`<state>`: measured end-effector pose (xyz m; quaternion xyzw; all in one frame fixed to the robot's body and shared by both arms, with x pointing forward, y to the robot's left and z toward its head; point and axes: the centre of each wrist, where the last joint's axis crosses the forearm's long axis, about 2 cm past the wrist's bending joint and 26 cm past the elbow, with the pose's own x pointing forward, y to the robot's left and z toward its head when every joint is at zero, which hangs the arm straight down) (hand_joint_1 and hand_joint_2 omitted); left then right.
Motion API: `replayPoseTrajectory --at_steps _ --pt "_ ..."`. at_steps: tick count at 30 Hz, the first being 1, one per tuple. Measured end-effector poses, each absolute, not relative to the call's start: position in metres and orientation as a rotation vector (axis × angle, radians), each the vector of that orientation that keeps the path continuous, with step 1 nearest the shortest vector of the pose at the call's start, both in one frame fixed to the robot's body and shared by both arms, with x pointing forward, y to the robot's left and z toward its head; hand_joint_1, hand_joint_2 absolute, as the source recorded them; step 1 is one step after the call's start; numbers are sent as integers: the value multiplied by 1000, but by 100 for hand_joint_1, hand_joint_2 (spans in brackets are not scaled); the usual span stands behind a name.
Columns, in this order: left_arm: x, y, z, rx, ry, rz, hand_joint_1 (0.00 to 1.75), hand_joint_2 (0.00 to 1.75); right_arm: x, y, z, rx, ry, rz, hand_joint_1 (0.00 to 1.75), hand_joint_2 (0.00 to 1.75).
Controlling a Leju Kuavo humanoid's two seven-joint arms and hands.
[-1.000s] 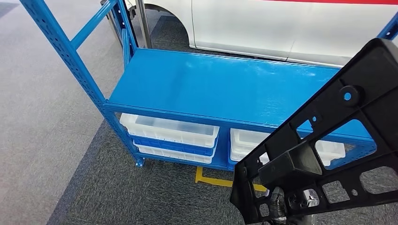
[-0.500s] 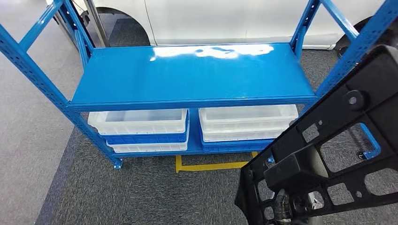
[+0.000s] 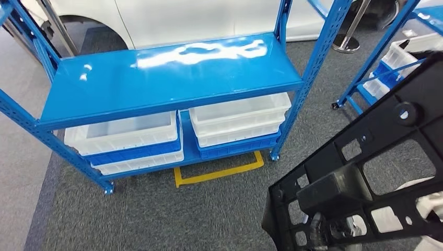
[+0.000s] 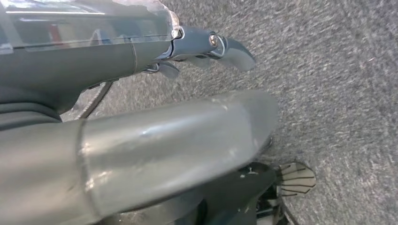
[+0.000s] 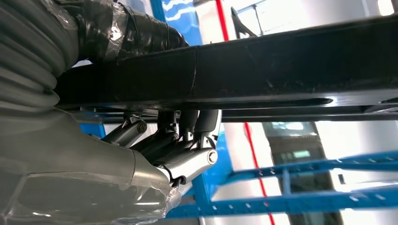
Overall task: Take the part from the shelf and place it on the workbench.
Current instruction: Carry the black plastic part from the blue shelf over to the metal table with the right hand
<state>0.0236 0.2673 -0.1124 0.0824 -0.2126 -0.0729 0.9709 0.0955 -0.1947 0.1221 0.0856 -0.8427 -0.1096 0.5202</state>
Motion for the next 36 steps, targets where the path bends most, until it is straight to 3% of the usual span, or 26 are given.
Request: replayPoseTrajectory --at_steps 12,21,27,36 --pt "22 267 -113 152 -423 -146 0 0 90 -209 125 119 -2046 -307 175 175" --pt "22 267 -113 157 -437 -125 0 0 80 -234 144 -615 -2052 -245 175 175" --pt "18 267 -113 156 -435 -122 0 0 69 -271 161 -1232 -1894 -41 175 175" --pt "20 266 -113 157 -433 -126 0 0 67 -302 193 -1609 -1734 190 175 175"
